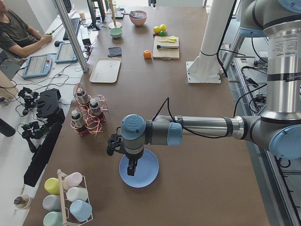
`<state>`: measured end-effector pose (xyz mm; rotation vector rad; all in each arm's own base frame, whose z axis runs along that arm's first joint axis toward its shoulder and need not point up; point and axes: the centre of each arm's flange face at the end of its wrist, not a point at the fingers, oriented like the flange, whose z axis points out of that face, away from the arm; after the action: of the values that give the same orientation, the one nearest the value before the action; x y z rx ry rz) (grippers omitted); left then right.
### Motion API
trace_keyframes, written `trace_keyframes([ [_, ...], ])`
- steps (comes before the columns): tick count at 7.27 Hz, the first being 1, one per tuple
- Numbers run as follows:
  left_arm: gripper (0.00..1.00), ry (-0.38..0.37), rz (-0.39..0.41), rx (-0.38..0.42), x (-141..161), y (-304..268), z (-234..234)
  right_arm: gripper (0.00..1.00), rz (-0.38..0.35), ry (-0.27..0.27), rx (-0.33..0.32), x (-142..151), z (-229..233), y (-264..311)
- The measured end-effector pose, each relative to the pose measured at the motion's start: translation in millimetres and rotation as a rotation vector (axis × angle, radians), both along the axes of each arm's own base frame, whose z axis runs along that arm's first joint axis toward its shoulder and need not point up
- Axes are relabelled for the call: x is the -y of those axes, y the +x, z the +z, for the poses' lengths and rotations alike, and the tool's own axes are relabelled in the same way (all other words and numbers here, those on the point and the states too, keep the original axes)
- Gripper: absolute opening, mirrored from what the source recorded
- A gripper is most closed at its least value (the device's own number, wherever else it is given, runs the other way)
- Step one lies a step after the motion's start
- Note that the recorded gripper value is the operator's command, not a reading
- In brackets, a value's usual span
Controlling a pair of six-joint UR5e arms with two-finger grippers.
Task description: Pick orange to plate
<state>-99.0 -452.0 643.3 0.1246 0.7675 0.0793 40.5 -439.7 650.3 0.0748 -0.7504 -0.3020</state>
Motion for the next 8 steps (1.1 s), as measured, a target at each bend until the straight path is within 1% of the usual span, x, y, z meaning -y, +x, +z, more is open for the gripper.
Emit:
trace_keyframes([
  [4, 0.98, 0.019, -0.002, 0.002, -5, -1, 0, 1.00, 0.003, 0.000, 0.007, 0, -1, 1],
  [8, 0.97, 0.013, -0.005, 0.000, -15, 0, 4, 1.00, 0.004, -0.002, 0.006, -2, 1, 1],
])
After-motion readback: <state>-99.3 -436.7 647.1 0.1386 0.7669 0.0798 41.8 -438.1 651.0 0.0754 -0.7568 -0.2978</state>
